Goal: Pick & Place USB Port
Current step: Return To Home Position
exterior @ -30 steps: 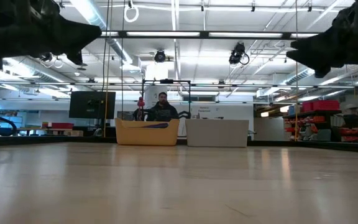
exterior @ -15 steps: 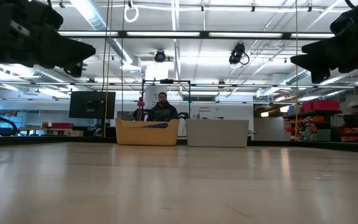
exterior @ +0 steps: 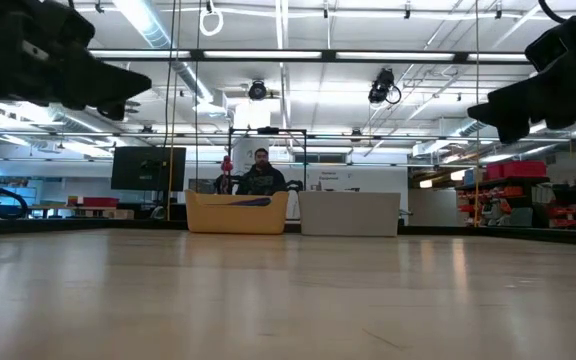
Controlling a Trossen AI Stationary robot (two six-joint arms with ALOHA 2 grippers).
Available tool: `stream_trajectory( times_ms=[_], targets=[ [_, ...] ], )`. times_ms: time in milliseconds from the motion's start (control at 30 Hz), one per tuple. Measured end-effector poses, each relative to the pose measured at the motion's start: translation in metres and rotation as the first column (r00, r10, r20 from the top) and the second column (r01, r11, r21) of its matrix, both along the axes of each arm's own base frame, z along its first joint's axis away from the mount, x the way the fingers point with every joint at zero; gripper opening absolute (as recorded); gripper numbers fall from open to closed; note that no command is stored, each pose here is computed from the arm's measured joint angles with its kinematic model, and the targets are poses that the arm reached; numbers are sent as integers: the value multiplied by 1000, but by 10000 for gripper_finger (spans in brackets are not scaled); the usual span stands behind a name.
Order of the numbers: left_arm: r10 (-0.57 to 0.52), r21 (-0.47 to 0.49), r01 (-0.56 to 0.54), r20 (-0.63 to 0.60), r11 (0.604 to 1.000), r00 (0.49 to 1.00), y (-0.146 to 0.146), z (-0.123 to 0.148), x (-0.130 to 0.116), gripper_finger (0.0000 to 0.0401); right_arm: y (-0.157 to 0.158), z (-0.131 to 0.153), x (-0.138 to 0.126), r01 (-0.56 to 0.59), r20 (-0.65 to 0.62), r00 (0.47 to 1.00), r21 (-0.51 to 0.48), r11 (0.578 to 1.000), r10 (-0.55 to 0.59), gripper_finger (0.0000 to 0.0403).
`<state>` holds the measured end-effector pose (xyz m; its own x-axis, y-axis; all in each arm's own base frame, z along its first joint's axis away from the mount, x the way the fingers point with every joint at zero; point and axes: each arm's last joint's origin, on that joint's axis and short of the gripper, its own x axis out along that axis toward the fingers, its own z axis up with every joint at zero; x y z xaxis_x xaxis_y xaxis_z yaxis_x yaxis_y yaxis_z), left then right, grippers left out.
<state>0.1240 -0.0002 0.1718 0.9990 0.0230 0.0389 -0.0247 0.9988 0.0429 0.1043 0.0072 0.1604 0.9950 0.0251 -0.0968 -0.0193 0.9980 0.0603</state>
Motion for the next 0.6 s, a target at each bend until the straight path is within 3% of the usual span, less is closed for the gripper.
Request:
stream_trajectory(
  times_ms=[133, 233, 300, 467, 600],
  targets=[
    [43, -16, -43, -17, 999, 999, 1, -1, -7, 28, 0, 0, 0, 0, 0, 1000, -1, 1000, 0, 191],
    [-9, 0, 9, 121, 1000, 993, 0, 12, -14, 25, 0, 0, 0, 0, 0, 1000, -1, 1000, 0, 191],
    [-36, 29, 32, 151, 999, 988, -1, 14, -19, 25, 0, 0, 0, 1, 0, 1000, 2, 1000, -1, 191],
    [49, -9, -49, 13, 999, 999, 2, -1, -27, 25, 0, 0, 0, 0, 0, 1000, 5, 1000, 0, 191],
    [30, -27, -29, 9, 999, 1000, 1, -2, -27, 25, 0, 0, 0, 2, -1, 1000, 4, 1000, -1, 191]
  ],
)
